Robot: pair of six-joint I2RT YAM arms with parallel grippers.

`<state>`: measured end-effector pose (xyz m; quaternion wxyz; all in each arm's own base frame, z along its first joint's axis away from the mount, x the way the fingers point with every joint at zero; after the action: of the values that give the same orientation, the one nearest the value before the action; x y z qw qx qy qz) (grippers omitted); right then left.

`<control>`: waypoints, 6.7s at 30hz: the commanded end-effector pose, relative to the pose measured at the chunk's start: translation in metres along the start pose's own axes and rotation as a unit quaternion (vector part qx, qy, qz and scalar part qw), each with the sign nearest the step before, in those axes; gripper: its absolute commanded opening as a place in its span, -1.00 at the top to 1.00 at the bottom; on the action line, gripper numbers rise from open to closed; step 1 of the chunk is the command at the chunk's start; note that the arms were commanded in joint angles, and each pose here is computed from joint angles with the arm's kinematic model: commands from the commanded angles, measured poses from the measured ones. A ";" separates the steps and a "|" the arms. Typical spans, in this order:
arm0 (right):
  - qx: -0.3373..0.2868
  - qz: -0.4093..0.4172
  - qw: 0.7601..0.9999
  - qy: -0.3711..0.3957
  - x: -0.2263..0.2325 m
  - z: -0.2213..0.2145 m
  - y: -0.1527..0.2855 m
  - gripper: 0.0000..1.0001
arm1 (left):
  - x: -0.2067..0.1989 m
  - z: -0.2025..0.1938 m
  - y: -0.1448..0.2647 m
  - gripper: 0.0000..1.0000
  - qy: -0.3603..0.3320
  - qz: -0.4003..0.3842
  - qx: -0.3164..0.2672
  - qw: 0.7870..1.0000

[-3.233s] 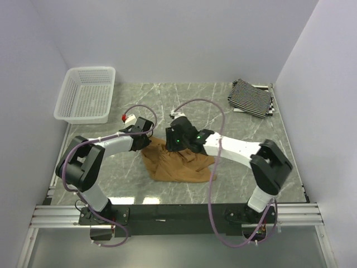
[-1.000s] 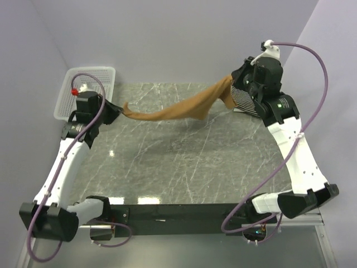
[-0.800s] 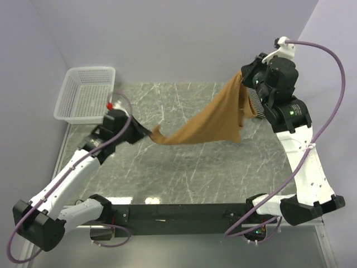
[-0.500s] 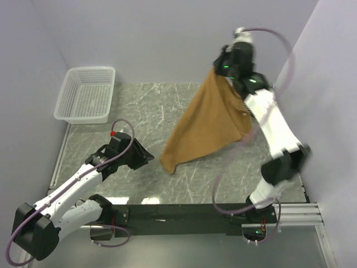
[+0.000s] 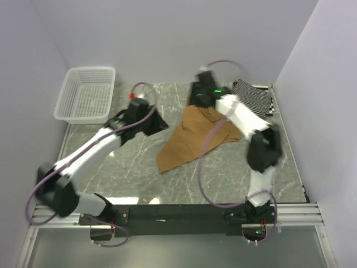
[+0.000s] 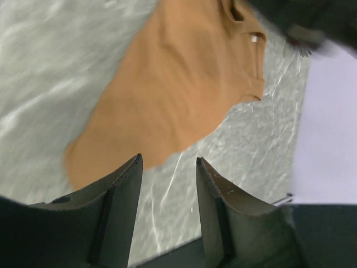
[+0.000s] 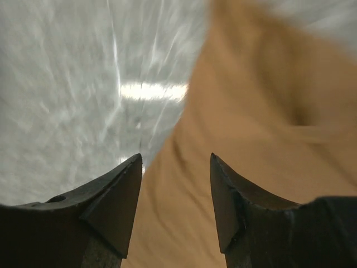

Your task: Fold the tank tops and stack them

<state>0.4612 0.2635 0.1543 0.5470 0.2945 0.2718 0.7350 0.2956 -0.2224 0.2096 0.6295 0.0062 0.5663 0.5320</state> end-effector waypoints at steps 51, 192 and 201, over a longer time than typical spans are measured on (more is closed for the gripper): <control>-0.244 -0.104 0.923 -0.280 -0.215 -0.073 0.220 0.00 | -0.158 -0.184 -0.281 0.08 -0.422 -0.084 -0.116 0.895; 0.151 -0.155 0.976 -0.015 -0.090 -0.179 0.006 0.27 | 0.187 0.073 0.006 0.99 0.159 0.143 -0.248 0.945; 0.146 -0.189 0.970 -0.036 -0.133 -0.150 -0.007 1.00 | 0.193 0.062 0.000 0.99 0.165 0.140 -0.227 0.949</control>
<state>0.3555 0.1502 0.0260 0.6086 0.3488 0.4143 0.5799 0.2987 -0.0524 0.0894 0.4175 -0.1394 0.5196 0.7324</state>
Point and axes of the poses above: each gripper's point midway between its finger pads, its own y axis back along the fingers, its own x axis along the line the jaws close on, z = x × y, the point moved 1 cm from there along y, back along the fingers, and after that the axes turned 10 degrees about y, right-handed, at the moved point
